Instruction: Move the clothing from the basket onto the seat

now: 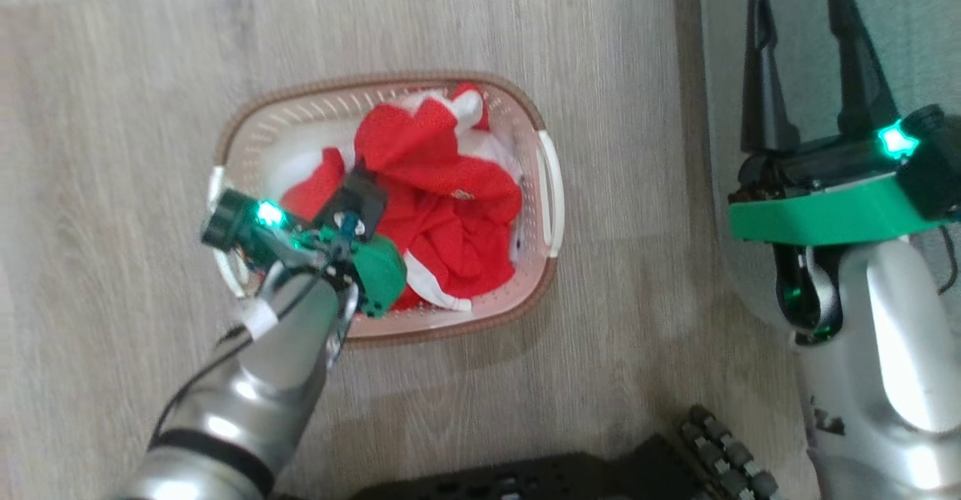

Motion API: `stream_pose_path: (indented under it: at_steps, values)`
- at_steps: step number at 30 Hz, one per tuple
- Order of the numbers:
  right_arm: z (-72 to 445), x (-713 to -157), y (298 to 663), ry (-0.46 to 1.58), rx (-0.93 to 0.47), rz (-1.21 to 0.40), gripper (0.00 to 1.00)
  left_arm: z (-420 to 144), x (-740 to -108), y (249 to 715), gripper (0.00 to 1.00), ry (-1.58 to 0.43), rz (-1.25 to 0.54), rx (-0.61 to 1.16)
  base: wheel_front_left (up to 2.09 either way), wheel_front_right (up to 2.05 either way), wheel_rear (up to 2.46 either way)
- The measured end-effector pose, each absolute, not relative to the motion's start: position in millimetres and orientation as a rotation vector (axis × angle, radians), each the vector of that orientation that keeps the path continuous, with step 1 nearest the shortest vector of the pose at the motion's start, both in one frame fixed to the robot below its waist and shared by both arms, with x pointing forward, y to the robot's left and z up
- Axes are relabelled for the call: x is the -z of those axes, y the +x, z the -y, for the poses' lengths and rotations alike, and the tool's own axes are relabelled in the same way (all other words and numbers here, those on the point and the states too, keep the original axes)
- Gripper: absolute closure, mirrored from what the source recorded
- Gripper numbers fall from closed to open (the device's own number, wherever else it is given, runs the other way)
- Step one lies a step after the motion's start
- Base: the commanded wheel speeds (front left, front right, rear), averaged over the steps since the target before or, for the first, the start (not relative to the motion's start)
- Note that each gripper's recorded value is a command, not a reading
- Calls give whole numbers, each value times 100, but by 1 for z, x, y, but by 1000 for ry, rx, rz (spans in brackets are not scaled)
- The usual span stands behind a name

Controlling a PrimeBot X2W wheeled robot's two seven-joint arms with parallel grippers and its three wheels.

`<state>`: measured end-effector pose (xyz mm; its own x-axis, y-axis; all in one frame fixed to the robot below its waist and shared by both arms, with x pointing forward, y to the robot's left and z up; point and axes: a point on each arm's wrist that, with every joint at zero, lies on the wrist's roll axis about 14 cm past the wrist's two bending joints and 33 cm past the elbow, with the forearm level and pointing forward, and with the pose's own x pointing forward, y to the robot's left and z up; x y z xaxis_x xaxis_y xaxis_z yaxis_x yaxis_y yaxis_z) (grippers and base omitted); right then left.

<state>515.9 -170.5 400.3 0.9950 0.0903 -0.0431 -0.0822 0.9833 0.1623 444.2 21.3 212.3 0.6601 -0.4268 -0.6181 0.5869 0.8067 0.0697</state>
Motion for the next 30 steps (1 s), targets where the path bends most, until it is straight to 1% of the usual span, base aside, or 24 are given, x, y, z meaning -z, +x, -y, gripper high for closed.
stream_pose_path:
  at_steps: [13, 21, 30]
  values:
    - [169, -442, 480, 159, -84, -17, 0, -24, -303, 428, 100, 177, -447, 509, 0, 0, 0]
    - [171, -472, 446, 154, -79, 19, 0, -30, -370, 414, 100, 109, -300, 446, 0, 0, 0]
    - [172, -499, 413, 155, -78, 69, 0, -44, -420, 390, 100, 76, -182, 389, 0, 0, 0]
